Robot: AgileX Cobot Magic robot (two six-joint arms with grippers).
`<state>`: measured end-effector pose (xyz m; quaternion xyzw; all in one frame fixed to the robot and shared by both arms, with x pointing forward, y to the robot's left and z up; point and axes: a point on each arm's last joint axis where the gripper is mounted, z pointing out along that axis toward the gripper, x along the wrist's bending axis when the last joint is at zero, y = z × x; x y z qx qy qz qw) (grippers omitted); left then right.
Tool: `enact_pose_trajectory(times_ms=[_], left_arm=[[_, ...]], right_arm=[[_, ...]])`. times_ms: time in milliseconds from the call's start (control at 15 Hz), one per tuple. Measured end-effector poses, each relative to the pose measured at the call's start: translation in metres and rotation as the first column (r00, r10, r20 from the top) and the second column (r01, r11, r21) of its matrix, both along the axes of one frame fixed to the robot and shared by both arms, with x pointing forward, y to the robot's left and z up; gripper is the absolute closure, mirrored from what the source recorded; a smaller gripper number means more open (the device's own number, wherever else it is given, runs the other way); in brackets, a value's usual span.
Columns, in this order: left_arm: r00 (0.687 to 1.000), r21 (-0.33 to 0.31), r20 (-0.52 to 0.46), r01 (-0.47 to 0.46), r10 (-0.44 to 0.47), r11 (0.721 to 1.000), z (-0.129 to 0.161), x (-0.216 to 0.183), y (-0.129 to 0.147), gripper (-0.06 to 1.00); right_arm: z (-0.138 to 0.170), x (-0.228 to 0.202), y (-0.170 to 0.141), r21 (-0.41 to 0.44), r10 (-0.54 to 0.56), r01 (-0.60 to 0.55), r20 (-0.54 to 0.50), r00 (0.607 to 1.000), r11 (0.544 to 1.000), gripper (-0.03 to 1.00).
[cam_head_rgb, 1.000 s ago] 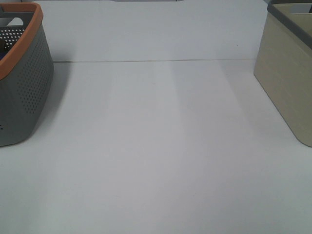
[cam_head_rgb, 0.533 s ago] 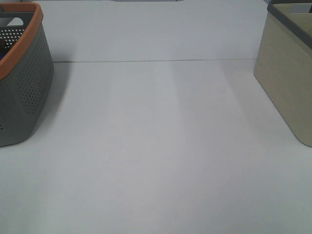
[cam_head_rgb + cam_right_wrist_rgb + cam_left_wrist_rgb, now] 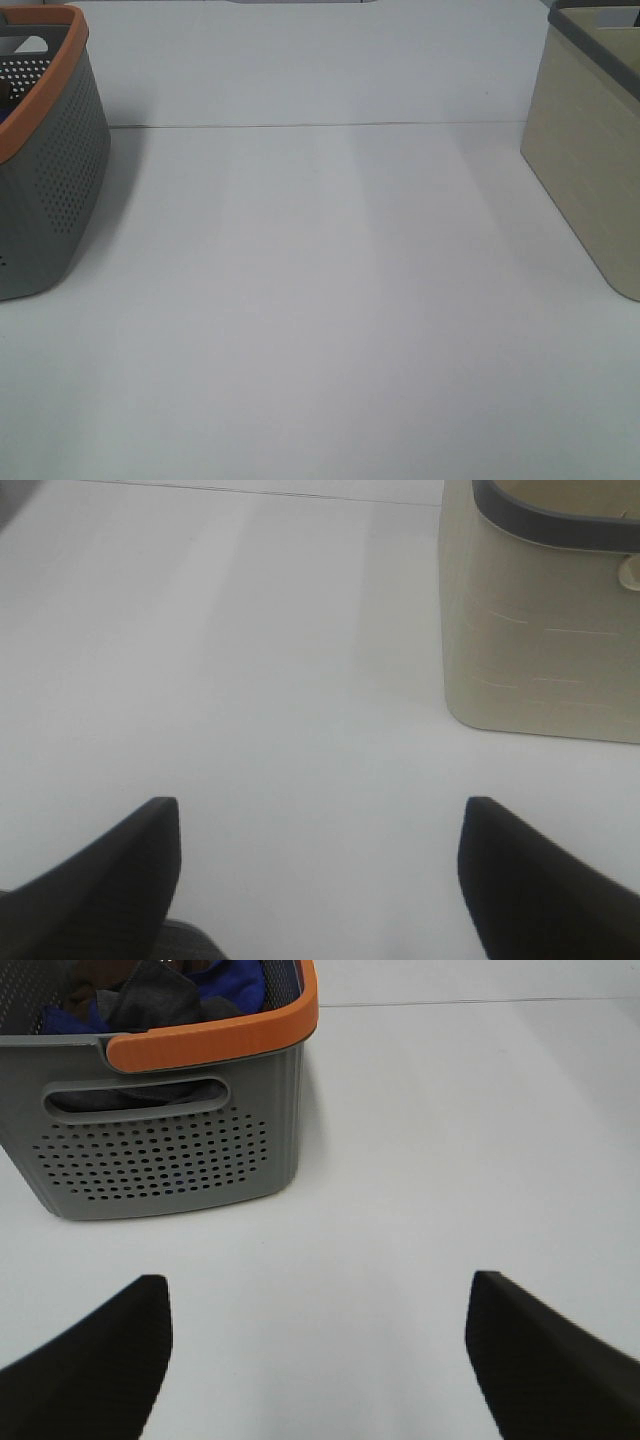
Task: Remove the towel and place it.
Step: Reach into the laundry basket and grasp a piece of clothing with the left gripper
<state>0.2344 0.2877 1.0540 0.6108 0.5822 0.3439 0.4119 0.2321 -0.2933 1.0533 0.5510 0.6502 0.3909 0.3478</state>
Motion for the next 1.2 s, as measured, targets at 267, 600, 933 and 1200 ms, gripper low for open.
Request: enact_pose_trajectory(times_ms=[267,600,933,1200], left_arm=[[1.000,0.000,0.000,0.000,0.000,1.000,0.000,0.000,0.000,0.18],[0.998,0.033,0.063,-0.024,0.022,0.999,0.029,-0.005,0.003,0.18],[0.987,0.067,0.094,-0.134,0.128,0.989,0.075,0.010,0.014,0.18],[0.971,0.048,0.038,-0.237,0.235,0.970,0.095,0.042,0.024,0.18]], right_arm=[[0.000,0.000,0.000,0.002,0.001,-0.001,0.000,1.000,1.000,0.21],[0.000,0.000,0.000,0.002,0.001,-0.001,0.000,1.000,1.000,0.21],[0.000,0.000,0.000,0.002,0.002,-0.002,0.000,1.000,1.000,0.21],[0.000,0.000,0.000,0.002,0.002,-0.002,0.000,1.000,1.000,0.21]])
